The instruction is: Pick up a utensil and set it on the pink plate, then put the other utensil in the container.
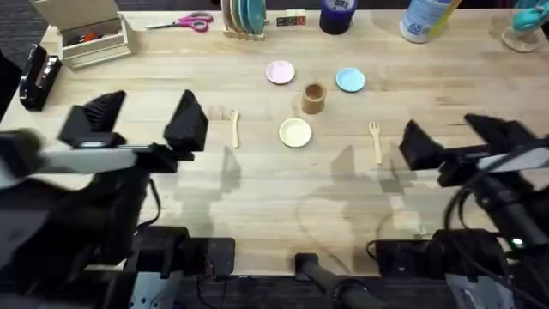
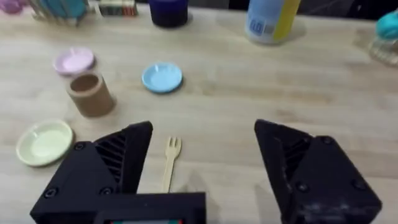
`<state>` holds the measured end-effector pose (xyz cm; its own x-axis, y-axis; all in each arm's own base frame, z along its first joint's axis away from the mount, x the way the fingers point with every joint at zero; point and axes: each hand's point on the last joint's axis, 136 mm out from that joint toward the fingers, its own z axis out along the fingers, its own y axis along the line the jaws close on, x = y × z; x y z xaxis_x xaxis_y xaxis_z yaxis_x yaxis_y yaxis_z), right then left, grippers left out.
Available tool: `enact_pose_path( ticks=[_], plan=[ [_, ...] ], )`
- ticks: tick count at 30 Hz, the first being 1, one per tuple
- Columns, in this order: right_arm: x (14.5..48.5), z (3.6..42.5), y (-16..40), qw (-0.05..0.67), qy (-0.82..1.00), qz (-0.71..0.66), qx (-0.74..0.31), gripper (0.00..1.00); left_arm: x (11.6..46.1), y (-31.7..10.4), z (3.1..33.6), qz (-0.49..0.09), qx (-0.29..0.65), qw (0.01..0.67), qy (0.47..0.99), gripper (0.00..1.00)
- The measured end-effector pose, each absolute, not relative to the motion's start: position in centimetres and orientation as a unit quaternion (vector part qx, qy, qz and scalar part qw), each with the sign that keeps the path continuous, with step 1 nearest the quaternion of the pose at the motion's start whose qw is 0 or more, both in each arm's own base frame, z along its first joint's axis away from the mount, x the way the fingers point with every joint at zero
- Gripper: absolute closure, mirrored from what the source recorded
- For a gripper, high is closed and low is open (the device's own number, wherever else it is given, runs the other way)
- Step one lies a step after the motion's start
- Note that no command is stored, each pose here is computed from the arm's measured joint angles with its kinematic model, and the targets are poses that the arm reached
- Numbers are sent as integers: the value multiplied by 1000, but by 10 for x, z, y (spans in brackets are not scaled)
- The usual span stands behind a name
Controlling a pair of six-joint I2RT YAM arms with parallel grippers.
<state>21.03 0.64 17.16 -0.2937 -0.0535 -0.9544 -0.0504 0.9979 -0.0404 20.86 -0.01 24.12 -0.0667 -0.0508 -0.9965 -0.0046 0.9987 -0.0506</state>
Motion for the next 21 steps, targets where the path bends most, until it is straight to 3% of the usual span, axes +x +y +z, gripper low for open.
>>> enact_pose_path(
  ticks=[9,21],
  plan=[
    [208,223,5,596,802,-4,-29,5,184,-2,274,-31,-30,637,770,6],
    [196,274,4,533,846,-6,-30,5,167,-3,325,-23,-21,563,826,6]
  ],
)
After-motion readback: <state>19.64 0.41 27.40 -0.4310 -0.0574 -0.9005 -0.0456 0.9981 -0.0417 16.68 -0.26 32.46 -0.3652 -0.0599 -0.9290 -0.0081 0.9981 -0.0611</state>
